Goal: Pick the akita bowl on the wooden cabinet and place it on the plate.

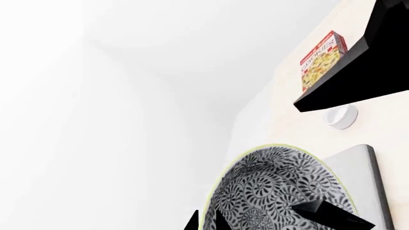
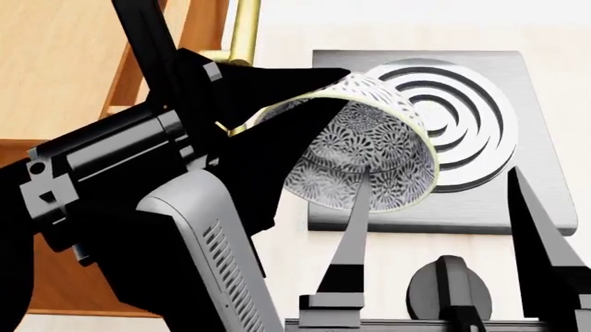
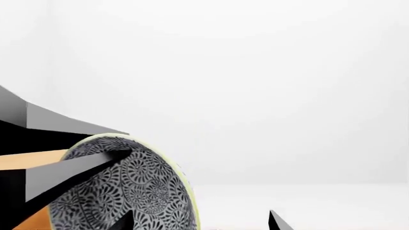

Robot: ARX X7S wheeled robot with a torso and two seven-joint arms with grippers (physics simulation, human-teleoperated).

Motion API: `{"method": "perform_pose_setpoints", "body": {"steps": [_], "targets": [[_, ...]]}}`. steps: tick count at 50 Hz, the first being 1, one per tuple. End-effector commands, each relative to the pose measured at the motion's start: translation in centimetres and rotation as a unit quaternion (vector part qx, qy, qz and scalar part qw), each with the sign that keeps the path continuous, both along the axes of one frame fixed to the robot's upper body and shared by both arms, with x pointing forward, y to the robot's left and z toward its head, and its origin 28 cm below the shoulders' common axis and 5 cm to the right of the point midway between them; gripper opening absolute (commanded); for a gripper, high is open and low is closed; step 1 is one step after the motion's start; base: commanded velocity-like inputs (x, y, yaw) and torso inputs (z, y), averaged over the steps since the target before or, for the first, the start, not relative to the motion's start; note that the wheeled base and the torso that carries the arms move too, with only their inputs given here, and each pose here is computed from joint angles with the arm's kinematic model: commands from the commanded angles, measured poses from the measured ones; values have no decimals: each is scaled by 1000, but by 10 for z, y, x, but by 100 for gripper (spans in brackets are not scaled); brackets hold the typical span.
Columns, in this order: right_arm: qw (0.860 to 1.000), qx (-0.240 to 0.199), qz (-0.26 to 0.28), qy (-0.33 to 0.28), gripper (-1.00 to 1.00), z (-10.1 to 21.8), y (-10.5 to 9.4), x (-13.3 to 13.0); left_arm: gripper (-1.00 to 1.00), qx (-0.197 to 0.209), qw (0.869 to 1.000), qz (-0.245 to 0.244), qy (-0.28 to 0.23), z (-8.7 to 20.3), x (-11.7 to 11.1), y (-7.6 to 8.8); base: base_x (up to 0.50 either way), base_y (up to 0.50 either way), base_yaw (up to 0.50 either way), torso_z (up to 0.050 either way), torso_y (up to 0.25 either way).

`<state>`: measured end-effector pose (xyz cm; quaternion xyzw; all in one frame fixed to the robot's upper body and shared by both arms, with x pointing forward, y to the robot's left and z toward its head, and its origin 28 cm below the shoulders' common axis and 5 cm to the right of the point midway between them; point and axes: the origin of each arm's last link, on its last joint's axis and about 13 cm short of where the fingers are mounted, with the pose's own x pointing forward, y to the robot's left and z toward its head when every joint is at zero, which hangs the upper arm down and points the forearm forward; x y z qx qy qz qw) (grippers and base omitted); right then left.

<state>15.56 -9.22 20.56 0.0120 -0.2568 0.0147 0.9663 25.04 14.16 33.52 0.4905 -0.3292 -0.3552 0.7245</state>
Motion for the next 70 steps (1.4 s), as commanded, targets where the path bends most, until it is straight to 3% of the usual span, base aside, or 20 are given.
{"method": "perform_pose_setpoints", "body": {"steps": [1, 20, 21, 57, 58, 70], "targets": [[1000, 1, -2, 10, 100, -1, 0, 2, -100, -10, 1000, 0, -13, 3, -3, 1, 0, 0, 0, 0, 0], [999, 0, -28, 30, 100, -3, -1, 7, -100, -11, 1000, -2, -9, -1, -4, 2, 0, 0, 0, 0, 1], [999, 1, -29, 28, -100, -3, -1, 7, -100, -11, 1000, -2, -9, -1, -4, 2, 0, 0, 0, 0, 0], [999, 6, -11, 37, -100, -2, 0, 6, -100, -15, 1000, 0, -8, -4, -3, 3, 0, 0, 0, 0, 0], [1000, 7, -10, 29, -100, -1, 0, 5, 100, -9, 1000, -1, -9, -4, -2, 3, 0, 0, 0, 0, 0], [1000, 11, -14, 20, -100, 1, -2, 3, 100, 0, 1000, 1, -9, -3, -3, 3, 0, 0, 0, 0, 1]]}}
